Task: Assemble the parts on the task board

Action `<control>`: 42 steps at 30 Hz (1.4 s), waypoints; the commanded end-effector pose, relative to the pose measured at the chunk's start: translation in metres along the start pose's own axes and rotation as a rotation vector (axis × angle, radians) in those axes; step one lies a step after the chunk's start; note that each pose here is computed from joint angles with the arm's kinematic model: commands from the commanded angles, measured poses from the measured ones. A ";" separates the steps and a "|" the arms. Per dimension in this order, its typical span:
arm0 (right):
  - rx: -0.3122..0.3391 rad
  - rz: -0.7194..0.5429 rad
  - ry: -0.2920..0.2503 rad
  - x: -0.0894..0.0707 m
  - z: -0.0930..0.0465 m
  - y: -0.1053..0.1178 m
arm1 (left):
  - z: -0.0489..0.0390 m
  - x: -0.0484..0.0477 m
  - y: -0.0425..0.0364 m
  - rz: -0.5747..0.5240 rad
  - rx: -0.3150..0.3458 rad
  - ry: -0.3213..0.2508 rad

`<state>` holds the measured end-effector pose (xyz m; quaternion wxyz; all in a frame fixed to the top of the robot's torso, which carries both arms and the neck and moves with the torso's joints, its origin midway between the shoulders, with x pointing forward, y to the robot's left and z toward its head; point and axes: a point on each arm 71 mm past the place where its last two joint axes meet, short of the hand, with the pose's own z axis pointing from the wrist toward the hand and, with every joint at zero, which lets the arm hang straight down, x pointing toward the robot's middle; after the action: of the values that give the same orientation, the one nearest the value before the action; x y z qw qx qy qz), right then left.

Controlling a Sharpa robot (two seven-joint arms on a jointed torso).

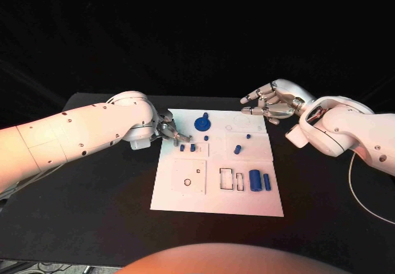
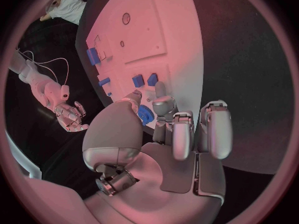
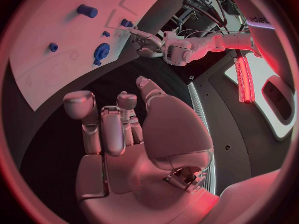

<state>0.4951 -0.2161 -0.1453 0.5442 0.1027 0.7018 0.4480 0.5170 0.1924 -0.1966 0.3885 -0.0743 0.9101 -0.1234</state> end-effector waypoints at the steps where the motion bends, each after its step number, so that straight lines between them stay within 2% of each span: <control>1: -0.008 -0.002 0.010 0.001 0.000 0.000 | -0.0024 -0.0085 -0.0041 -0.159 0.081 -0.081; 5: -0.008 -0.002 0.010 0.002 0.000 0.000 | -0.0037 -0.0151 -0.0026 -0.244 0.126 -0.124; 10: -0.006 -0.001 0.009 0.001 0.000 0.000 | -0.0049 -0.0206 -0.0055 -0.274 0.203 -0.170; 13: -0.006 -0.002 0.008 0.001 0.000 0.000 | -0.0057 -0.0222 -0.0158 -0.229 0.306 -0.220; 17: -0.007 -0.001 0.007 0.001 0.000 0.000 | -0.0055 -0.0202 -0.0343 -0.136 0.464 -0.283; 22: -0.009 -0.001 0.008 0.002 0.001 0.000 | -0.0022 -0.0143 -0.0535 -0.003 0.600 -0.369; 25: -0.009 0.000 0.009 0.003 0.001 0.000 | 0.0025 -0.0100 -0.0591 0.070 0.619 -0.391; 29: -0.009 0.000 0.009 0.003 0.001 0.000 | 0.0097 -0.0051 -0.0622 0.140 0.610 -0.397; 38: -0.012 0.001 0.012 0.004 0.002 0.001 | 0.0261 0.0103 -0.0706 0.274 0.543 -0.360; 42: -0.012 0.001 0.013 0.004 0.002 0.001 | 0.0292 0.0142 -0.0735 0.306 0.515 -0.341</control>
<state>0.4953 -0.2130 -0.1473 0.5420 0.1023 0.7025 0.4497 0.5317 0.1149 -0.2018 0.5586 0.1130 0.7629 -0.3052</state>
